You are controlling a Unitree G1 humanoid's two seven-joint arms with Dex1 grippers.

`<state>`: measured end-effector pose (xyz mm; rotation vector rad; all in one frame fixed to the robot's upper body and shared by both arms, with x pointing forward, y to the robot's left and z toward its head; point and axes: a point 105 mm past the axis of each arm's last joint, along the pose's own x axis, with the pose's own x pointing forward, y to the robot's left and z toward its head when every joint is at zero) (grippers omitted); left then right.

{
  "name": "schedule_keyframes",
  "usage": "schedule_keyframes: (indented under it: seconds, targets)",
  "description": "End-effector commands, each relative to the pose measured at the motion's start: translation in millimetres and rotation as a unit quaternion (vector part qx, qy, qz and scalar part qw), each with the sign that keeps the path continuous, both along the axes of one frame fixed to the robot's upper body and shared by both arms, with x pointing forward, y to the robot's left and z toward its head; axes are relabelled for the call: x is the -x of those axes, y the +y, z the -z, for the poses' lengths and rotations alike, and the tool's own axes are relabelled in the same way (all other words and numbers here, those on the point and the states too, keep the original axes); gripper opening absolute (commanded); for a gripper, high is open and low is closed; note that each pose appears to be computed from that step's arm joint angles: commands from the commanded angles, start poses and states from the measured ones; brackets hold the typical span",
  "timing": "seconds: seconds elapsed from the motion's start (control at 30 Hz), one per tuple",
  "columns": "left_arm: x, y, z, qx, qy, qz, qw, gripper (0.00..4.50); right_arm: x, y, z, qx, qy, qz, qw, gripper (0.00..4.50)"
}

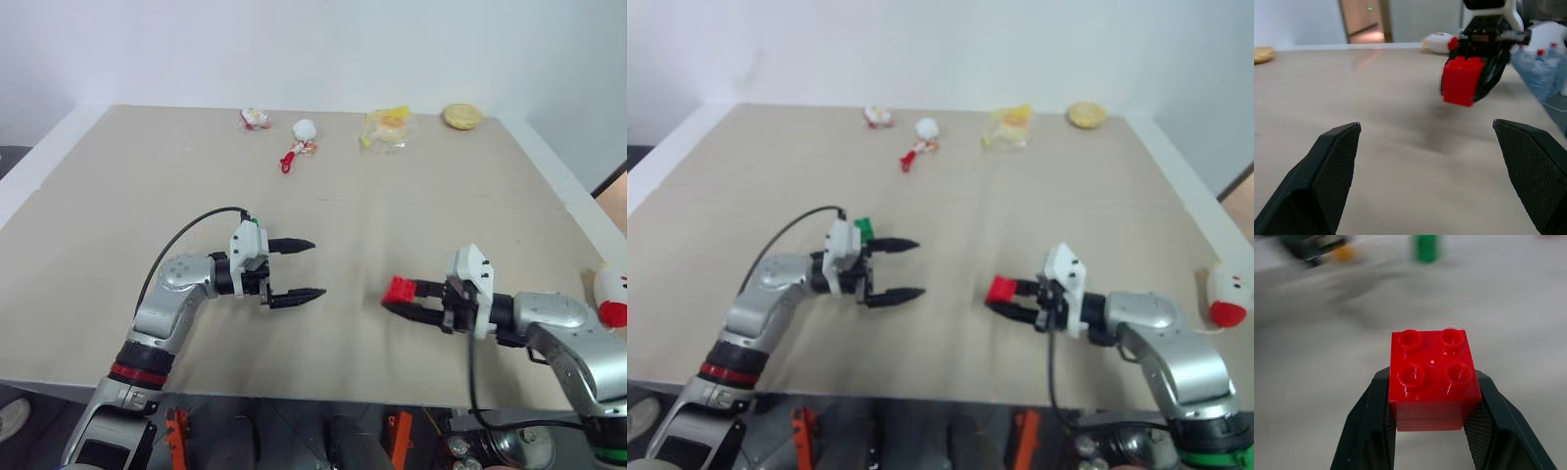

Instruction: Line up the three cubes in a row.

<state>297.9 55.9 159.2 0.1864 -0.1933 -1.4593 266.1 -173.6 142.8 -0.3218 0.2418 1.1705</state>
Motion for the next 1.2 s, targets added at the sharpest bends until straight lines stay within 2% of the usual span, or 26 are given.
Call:
schedule_keyframes:
  seconds: [0.03,0.23,0.6,0.67,0.87,0.9,1.07,1.2]
  targets:
    - [15,1,-5,-0.011,-0.013,0.035,0.999,4.50,-3,-7,4,0.048,-0.020,-0.078,0.996,1.27]
    - [33,7,3,-0.039,-0.002,0.056,0.998,4.50,-16,-10,21,0.077,0.002,-0.127,0.989,1.27]
    - [31,7,-1,-0.039,-0.001,0.044,0.998,4.50,-19,-5,35,0.088,0.006,-0.163,0.983,1.27]
    - [31,7,-2,-0.037,-0.001,0.040,0.998,4.50,-19,-6,36,0.088,0.005,-0.161,0.983,2.31]
    - [29,7,-2,-0.026,0.008,0.021,0.999,4.50,-18,-3,28,0.071,0.005,-0.158,0.985,4.35]
    - [27,8,-2,-0.023,0.012,0.011,1.000,4.50,-18,-3,25,0.067,0.004,-0.159,0.985,4.47]
    - [10,9,-7,0.022,0.030,-0.096,0.995,4.50,-15,10,-13,0.017,-0.014,-0.161,0.987,4.47]
    - [-14,14,-11,0.080,0.035,-0.247,0.965,4.50,-17,31,-54,-0.050,-0.048,-0.153,0.986,4.47]
